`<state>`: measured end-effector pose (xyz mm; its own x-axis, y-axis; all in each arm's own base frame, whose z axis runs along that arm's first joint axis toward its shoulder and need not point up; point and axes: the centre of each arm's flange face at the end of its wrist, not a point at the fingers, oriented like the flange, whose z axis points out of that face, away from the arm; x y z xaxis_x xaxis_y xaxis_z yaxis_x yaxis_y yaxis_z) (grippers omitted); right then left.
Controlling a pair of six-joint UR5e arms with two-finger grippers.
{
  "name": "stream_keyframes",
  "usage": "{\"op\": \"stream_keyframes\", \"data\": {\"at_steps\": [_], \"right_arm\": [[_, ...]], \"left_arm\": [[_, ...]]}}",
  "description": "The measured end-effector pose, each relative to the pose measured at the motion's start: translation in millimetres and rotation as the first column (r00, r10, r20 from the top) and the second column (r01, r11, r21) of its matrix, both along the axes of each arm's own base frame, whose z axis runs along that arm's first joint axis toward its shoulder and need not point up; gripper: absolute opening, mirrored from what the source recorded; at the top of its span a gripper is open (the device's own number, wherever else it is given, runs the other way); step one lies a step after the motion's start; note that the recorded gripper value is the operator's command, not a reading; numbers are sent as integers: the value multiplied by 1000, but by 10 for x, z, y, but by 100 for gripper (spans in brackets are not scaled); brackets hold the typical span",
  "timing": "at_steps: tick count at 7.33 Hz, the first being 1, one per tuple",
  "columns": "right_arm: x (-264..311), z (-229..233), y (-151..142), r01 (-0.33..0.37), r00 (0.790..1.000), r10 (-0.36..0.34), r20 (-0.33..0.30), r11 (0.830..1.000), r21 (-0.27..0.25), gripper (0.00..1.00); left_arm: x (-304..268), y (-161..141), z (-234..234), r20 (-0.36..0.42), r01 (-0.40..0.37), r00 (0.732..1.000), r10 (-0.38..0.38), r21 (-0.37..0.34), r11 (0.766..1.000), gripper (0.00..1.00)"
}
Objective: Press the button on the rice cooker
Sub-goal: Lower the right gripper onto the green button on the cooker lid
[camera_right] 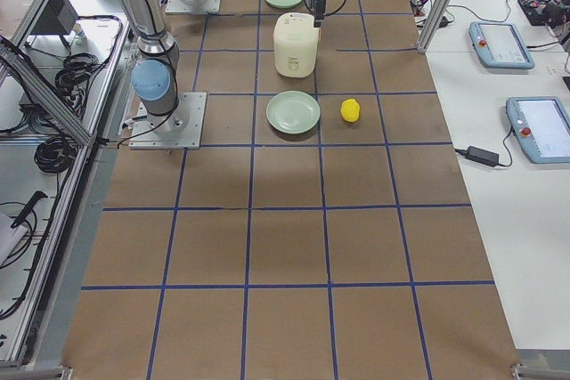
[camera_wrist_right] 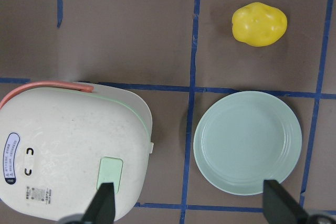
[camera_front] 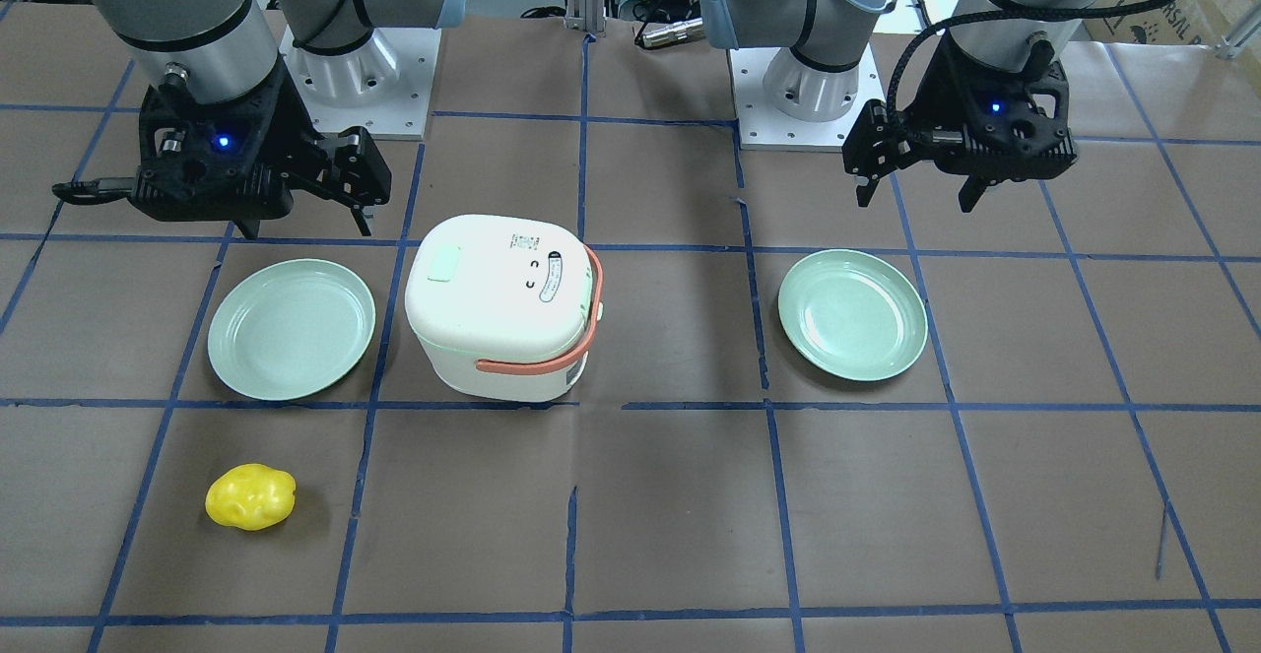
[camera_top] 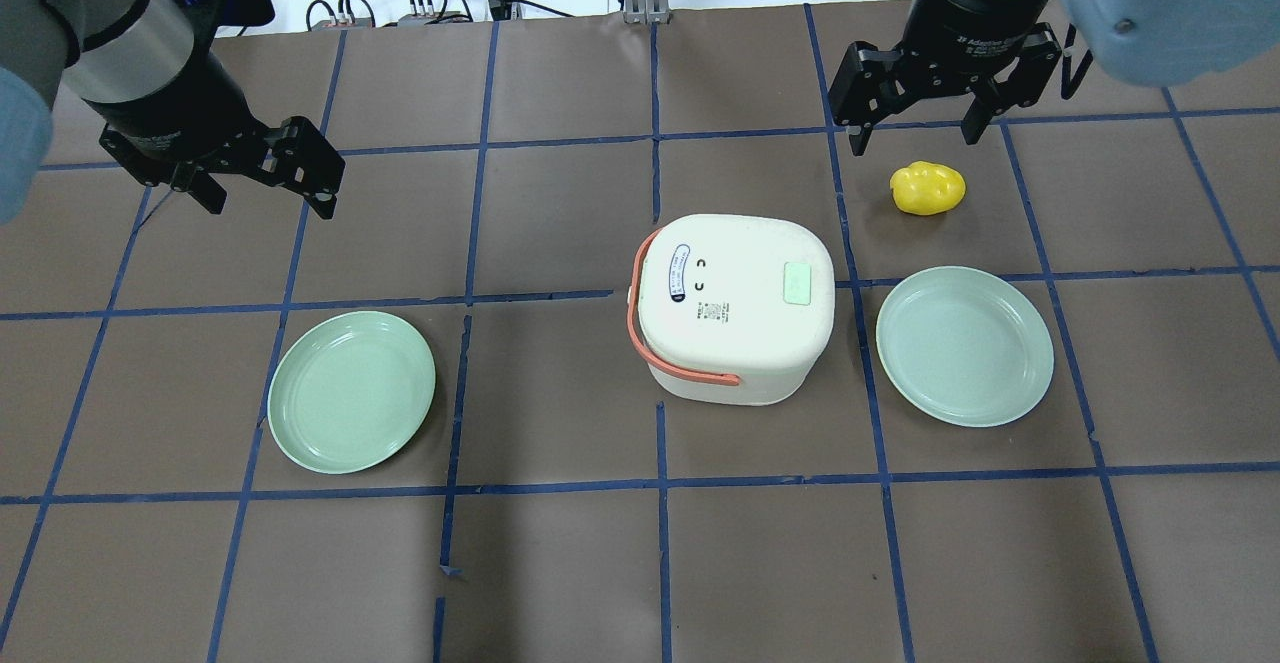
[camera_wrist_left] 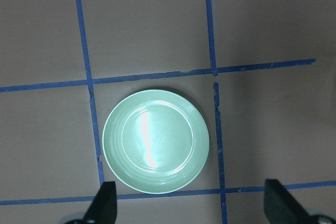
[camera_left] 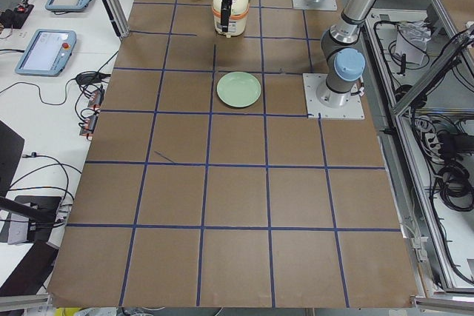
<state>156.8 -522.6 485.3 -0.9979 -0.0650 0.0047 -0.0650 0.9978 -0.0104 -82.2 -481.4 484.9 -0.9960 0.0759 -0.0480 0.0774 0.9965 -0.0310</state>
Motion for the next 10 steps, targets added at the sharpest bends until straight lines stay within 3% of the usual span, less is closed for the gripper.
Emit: {"op": "stream_keyframes", "data": {"at_steps": [1,3,4,7,10], "right_arm": [[10,-17,-4,1,1000,-1,1,1000,-1,83],[230,-179,40,54,997,-54,48,999,-5,35],[392,-277,98,80,995,-79,68,997,-5,23],[599,-552,262,92,993,-94,70,995,36,8],[606,-841,319,93,993,-98,60,992,83,8]], "left_arm": [[0,0,0,0,0,1000,0,0,1000,100],[0,3,4,0,0,1000,0,-1,1000,100],[0,3,5,0,1,1000,-1,-1,1000,100],[0,0,0,0,0,1000,0,0,1000,100],[0,2,2,0,0,1000,0,0,1000,100]]}}
